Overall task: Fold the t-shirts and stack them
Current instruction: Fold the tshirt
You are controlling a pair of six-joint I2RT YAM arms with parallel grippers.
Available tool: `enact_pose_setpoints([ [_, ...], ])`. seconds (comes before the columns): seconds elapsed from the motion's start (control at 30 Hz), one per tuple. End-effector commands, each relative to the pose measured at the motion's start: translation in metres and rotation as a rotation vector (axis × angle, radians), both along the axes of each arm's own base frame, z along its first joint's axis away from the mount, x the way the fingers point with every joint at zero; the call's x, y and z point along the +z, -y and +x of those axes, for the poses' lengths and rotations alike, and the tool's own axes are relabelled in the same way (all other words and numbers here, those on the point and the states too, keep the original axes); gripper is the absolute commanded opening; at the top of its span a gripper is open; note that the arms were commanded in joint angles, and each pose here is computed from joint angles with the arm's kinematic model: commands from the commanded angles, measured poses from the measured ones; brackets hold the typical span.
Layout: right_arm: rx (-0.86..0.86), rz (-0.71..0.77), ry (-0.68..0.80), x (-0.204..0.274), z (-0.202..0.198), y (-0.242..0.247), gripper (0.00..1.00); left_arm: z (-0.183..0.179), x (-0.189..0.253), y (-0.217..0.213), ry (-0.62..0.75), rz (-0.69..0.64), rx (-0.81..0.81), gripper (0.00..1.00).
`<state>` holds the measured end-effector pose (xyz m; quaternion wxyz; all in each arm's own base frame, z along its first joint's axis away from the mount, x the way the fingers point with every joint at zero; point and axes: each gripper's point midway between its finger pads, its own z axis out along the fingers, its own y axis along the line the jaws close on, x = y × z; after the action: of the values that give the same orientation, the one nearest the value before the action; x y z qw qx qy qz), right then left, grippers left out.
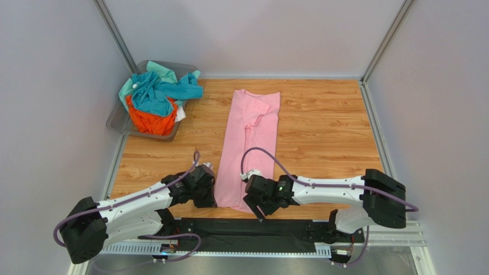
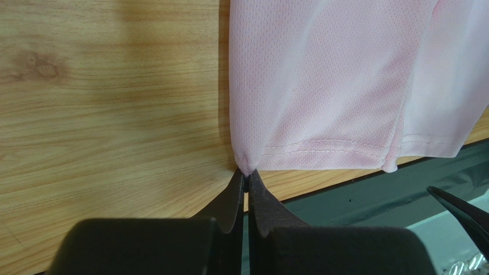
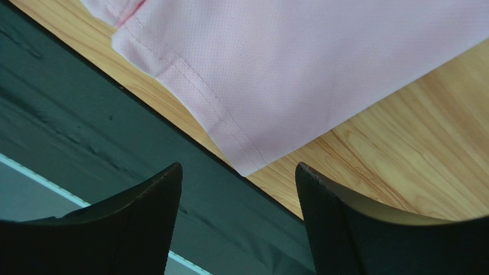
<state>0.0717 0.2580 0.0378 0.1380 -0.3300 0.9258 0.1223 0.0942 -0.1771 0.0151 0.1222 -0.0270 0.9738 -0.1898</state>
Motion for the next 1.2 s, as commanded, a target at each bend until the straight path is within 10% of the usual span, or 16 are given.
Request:
enact_pose_setpoints([
  [0.0, 0.021, -0.033, 0.006, -0.01, -0.003, -0.002, 0.71, -0.006, 0.001, 0.0, -0.016, -0.021, -0.005, 0.0],
  [0.43, -0.022, -0.092, -0.057, -0.034, -0.028, 0.018, 0.11, -0.03, -0.006, -0.003, -0.084, -0.07, 0.002, 0.0],
  [0.7, -0.068, -0.006, 0.086, 0.011, -0.005, 0.006, 0.04, -0.026, 0.021, 0.008, -0.023, -0.124, -0.036, 0.0],
  [1.17, -0.235, 0.109, 0.343, 0.089, 0.12, -0.005, 0.02, 0.098, 0.109, 0.024, 0.319, 0.005, 0.032, 0.0],
])
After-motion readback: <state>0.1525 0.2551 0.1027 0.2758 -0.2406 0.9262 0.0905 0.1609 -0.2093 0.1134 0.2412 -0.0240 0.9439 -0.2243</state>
